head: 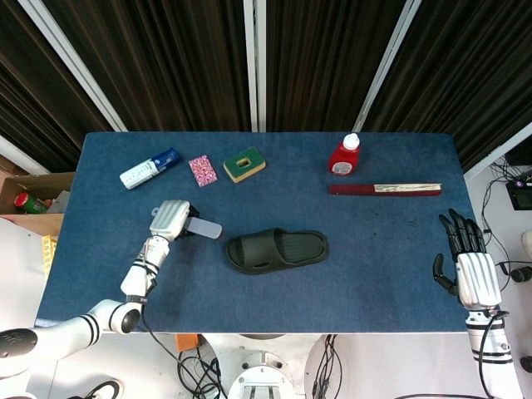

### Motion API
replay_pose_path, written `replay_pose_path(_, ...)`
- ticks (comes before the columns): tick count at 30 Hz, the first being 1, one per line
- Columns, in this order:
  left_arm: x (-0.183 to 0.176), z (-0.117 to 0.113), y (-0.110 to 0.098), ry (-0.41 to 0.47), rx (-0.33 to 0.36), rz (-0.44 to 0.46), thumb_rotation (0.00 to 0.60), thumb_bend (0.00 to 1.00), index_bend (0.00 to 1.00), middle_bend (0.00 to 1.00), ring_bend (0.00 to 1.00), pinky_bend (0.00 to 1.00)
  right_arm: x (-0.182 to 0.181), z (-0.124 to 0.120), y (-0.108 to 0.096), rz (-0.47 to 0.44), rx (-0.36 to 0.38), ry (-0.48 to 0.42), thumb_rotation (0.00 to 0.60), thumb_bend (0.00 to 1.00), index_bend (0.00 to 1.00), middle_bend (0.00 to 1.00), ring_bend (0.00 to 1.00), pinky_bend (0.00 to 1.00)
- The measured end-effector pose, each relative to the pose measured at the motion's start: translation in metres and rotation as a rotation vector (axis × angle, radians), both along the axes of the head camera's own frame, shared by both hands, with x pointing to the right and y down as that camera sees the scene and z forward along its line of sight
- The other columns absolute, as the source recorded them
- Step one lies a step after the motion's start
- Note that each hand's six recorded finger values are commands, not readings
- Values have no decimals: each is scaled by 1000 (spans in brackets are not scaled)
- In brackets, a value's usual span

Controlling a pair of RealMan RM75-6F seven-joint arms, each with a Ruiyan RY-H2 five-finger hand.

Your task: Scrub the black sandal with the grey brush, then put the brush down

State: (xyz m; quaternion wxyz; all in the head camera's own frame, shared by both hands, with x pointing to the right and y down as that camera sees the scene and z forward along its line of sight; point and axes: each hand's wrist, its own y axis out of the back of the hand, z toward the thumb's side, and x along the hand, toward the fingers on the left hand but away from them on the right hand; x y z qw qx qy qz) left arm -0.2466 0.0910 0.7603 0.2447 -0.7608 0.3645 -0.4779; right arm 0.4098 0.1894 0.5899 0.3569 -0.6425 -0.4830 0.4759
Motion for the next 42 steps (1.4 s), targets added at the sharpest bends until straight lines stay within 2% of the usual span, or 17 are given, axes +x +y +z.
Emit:
replay_pose_path(5,-1,1,0,-2,-13,-12,600,485,1000,1000,1000,1000,-1,2,1,-4,-9,1,600,673,0,0,0,0)
replay_pose_path(11,4,-2,0,49,-49,-46,600,489,1000,1000,1000,1000,-4,4,2,-26,-31,6,600,701,0,0,0,0)
replay_pose_path(16,9,-11,-3,42,-3,-36,600,487,1000,1000,1000,1000,-9,15,6,-52,-75,23,600,747,0,0,0,0)
replay_pose_path(19,20,-18,-5,40,31,-18,600,488,1000,1000,1000,1000,-16,28,11,-84,-131,42,600,750,0,0,0,0)
replay_pose_path(24,43,-27,-6,14,76,32,600,488,1000,1000,1000,1000,-38,59,22,-169,-240,69,600,752,0,0,0,0)
replay_pose_path(29,71,-24,0,-8,84,68,600,488,1000,1000,1000,1000,-69,85,31,-270,-323,61,600,752,0,0,0,0)
replay_pose_path(33,82,-17,1,-28,84,78,600,489,1000,1000,1000,1000,-89,97,33,-347,-359,61,600,756,0,0,0,0)
replay_pose_path(42,84,-11,-3,-58,77,82,600,491,1000,1000,1000,1000,-143,112,28,-559,-391,96,600,795,0,1,0,0)
